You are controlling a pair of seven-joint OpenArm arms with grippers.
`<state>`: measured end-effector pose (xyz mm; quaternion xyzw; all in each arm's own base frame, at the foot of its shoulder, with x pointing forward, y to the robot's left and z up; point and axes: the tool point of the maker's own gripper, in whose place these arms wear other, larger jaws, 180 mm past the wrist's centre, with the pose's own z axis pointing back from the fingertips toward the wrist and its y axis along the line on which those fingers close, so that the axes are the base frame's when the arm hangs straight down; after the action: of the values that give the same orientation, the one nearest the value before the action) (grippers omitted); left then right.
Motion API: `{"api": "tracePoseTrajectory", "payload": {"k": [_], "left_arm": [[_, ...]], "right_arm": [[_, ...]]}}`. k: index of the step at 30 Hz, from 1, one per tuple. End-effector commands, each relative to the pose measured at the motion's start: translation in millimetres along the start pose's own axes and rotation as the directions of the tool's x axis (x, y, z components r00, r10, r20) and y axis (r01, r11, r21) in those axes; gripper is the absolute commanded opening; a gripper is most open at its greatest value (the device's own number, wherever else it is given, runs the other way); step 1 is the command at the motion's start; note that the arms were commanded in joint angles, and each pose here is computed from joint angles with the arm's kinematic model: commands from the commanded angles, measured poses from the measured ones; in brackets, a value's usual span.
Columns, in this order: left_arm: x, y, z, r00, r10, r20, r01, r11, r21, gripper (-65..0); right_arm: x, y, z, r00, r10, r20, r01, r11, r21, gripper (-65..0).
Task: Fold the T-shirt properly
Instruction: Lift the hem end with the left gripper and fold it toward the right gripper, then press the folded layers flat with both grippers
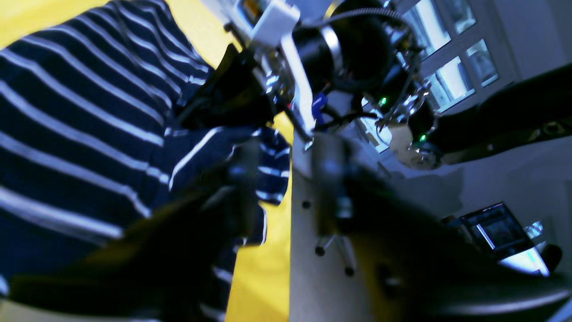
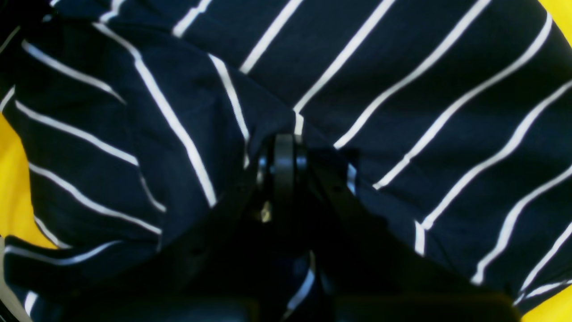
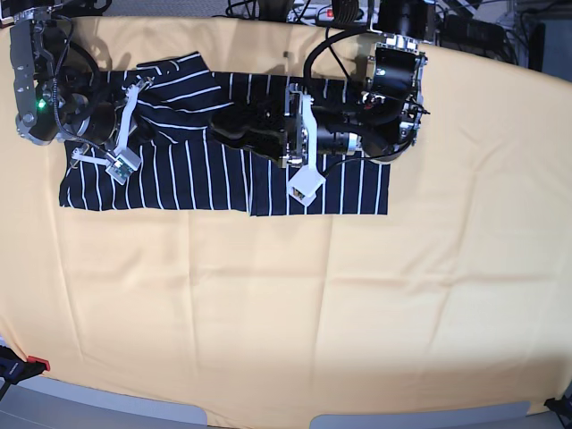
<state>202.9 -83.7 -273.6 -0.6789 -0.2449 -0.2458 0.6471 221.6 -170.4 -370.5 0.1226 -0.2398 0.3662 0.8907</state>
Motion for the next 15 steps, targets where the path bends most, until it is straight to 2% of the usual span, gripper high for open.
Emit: {"api": "tracePoseTrajectory", "payload": {"k": [1,4,5,6,7,9,12,15], "left_arm": [[10,-7,1,0.999,-0.036,0.017,0.036,0.999,-0.025,-34.8],[10,-2,10,0.999,-0.046,-0.006,0.046,0.999,0.002,-32.6],[12,0,15,0.998,-0.055,-0.01,0.055,0.998,0.013,-33.0],[16,3,19,0.998,-0.067,-0.012,0.067,0.997,0.026,-36.1],[21,5,25,0.997,-0.079,-0.01,0.079,0.996,0.042,-42.7],[33,12,38,0.995,-0.104,0.01,0.103,0.991,0.082,-64.0],[46,26,62,0.991,-0.125,0.046,0.115,0.977,0.18,-65.0],[41,46,77,0.992,-0.129,-0.002,0.124,0.947,0.297,-65.0]], "right_arm": [[8,-2,5,0.999,0.023,0.027,-0.023,1.0,0.0,-65.0],[8,-2,5,0.999,0.024,0.027,-0.024,1.0,0.001,-65.0],[8,-2,5,0.999,0.026,0.027,-0.026,1.0,0.002,-65.0],[8,-2,5,0.999,0.026,0.027,-0.026,1.0,0.002,-65.0],[8,-2,5,0.999,0.026,0.027,-0.026,1.0,0.002,-65.0],[8,-2,5,0.999,0.025,0.028,-0.025,1.0,0.002,-65.0],[9,-3,5,0.999,0.02,0.03,-0.02,1.0,-0.002,-58.0],[12,-8,6,0.999,-0.004,0.036,0.004,1.0,-0.023,-57.3]]}}
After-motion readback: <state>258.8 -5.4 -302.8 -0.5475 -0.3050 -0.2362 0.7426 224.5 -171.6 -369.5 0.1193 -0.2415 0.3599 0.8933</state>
